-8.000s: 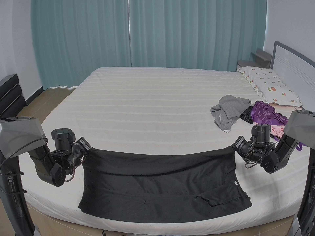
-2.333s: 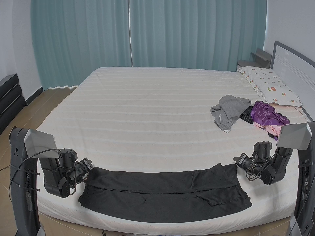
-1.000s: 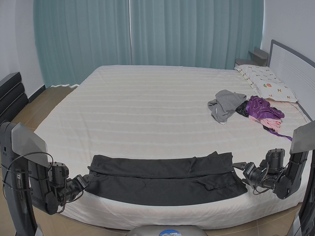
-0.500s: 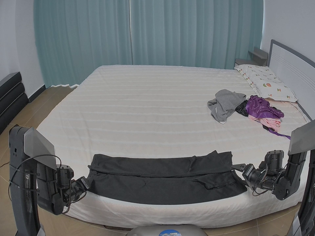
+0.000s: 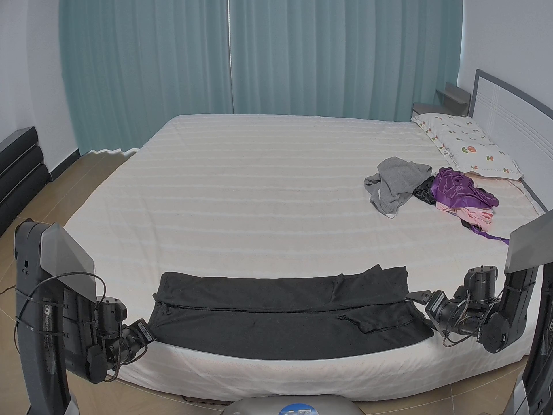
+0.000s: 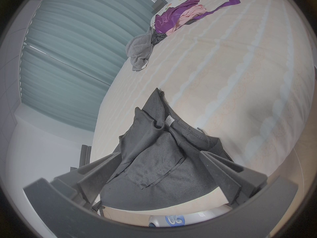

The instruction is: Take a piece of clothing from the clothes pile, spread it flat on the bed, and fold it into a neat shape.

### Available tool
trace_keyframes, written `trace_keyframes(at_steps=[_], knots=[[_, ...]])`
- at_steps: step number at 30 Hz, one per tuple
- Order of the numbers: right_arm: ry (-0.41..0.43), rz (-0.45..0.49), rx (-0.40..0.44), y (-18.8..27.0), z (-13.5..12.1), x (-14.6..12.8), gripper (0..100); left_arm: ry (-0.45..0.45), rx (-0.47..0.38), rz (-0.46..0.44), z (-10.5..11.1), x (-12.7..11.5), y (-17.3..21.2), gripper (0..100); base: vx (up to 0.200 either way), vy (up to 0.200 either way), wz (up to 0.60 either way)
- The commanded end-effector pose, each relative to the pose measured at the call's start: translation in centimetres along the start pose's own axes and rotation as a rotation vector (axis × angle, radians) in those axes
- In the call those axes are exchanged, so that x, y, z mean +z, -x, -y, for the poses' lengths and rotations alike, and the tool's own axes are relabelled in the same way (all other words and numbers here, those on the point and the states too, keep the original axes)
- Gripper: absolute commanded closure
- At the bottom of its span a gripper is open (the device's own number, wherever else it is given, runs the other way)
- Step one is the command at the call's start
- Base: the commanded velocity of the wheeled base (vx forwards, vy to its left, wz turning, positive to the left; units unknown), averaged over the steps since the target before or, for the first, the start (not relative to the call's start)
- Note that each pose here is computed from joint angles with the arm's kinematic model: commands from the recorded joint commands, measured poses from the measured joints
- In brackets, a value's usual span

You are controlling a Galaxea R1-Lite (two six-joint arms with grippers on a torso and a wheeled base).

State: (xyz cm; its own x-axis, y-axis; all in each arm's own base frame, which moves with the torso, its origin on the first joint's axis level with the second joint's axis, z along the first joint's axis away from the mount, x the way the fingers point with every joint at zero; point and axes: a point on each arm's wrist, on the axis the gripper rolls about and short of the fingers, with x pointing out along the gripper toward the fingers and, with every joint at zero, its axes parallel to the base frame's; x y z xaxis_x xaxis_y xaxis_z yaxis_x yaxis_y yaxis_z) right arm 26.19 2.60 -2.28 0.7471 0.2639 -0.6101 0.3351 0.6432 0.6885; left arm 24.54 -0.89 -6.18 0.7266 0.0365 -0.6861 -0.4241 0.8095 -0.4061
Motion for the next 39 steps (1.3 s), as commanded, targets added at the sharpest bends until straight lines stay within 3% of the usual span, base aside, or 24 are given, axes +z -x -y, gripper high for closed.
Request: trace_keyframes(at_steps=[1,4,5,15,23,33,39], knots=[[0.001,-0.004,-0.002,-0.1,0.1,-0.1,0,0.001,-0.005,0.009,0.1,0.1,0.2,100,0.000,0.000,0.00],[0.001,-0.004,-0.002,-0.1,0.1,-0.1,0,0.004,-0.005,0.009,0.1,0.1,0.3,100,0.000,0.000,0.00],[0.001,-0.004,-0.002,-0.1,0.1,-0.1,0,0.004,-0.005,0.009,0.1,0.1,0.3,0,0.000,0.000,0.00],[0.000,-0.004,-0.002,0.0,0.1,0.0,0,0.033,-0.065,0.066,1.1,1.6,1.3,0,0.000,0.000,0.00],[-0.002,-0.003,0.001,-0.1,0.0,0.0,0,0.137,-0.111,0.123,1.7,3.0,2.0,0,0.050,0.000,0.00],[-0.001,-0.004,0.002,-0.1,0.0,-0.1,0,0.137,-0.137,0.145,2.1,3.5,1.4,0,0.200,0.000,0.00],[0.000,-0.005,0.002,-0.1,0.0,-0.1,0,0.129,-0.208,0.117,2.6,3.9,1.1,0,0.000,0.000,0.00]])
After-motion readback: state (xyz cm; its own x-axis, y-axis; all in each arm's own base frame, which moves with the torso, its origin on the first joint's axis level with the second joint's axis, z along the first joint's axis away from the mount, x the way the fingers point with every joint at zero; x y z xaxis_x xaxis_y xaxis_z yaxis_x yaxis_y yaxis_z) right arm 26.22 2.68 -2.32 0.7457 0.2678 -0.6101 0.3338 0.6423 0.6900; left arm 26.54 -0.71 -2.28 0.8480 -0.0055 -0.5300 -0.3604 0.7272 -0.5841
